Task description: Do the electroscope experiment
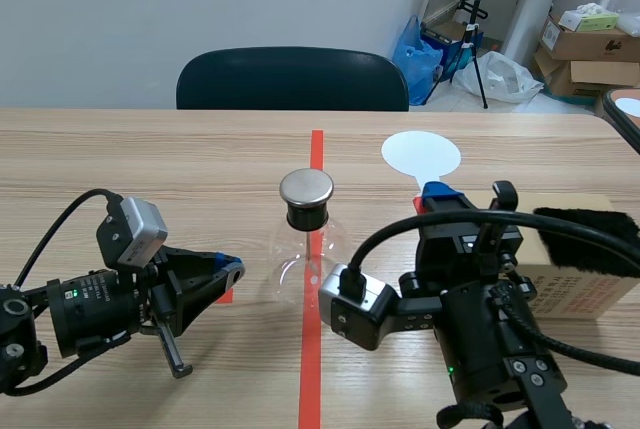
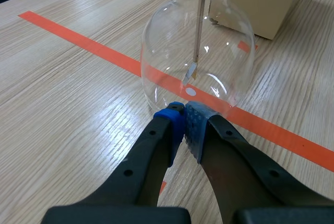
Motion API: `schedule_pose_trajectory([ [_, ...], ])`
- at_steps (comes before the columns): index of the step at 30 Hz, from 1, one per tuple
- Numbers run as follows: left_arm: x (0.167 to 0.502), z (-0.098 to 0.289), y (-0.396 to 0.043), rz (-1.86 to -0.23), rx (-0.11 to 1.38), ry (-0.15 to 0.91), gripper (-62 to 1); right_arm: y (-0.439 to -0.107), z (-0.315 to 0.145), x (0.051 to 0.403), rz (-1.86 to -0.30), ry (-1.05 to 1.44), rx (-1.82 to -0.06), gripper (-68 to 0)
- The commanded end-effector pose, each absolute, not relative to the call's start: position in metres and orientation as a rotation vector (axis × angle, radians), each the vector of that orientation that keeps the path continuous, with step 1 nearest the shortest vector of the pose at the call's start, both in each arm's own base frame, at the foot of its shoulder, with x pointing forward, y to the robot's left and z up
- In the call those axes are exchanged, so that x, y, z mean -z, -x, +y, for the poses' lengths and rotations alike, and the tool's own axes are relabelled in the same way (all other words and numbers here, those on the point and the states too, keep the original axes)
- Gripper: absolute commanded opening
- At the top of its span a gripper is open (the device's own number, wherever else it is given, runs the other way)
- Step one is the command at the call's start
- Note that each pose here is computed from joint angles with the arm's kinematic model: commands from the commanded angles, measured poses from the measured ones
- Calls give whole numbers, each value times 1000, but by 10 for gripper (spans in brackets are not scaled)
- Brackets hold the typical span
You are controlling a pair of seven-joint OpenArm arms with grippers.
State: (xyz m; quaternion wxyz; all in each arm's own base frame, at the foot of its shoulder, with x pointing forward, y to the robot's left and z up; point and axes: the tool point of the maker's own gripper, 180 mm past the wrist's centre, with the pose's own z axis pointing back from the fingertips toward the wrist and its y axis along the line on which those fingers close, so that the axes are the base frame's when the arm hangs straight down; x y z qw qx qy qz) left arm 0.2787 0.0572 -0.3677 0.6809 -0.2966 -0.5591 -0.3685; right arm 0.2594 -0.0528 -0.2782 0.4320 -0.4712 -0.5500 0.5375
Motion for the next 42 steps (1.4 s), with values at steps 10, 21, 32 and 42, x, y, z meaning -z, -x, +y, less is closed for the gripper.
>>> schedule_pose_trajectory([
  [10,356,53,-281,-1292,828,687,-578,-263,-55,269,-1397,1202,-1326,-660],
  [21,356,53,-281,-1292,828,687,-579,-263,-55,269,-1397,1202,-1326,-660],
  [32,356,53,-281,-1292,828,687,-579,-263,-55,269,-1397,1203,-1325,-660],
  [42,356,53,-281,-1293,827,688,-578,-260,-40,270,-1457,1151,-1386,-660],
])
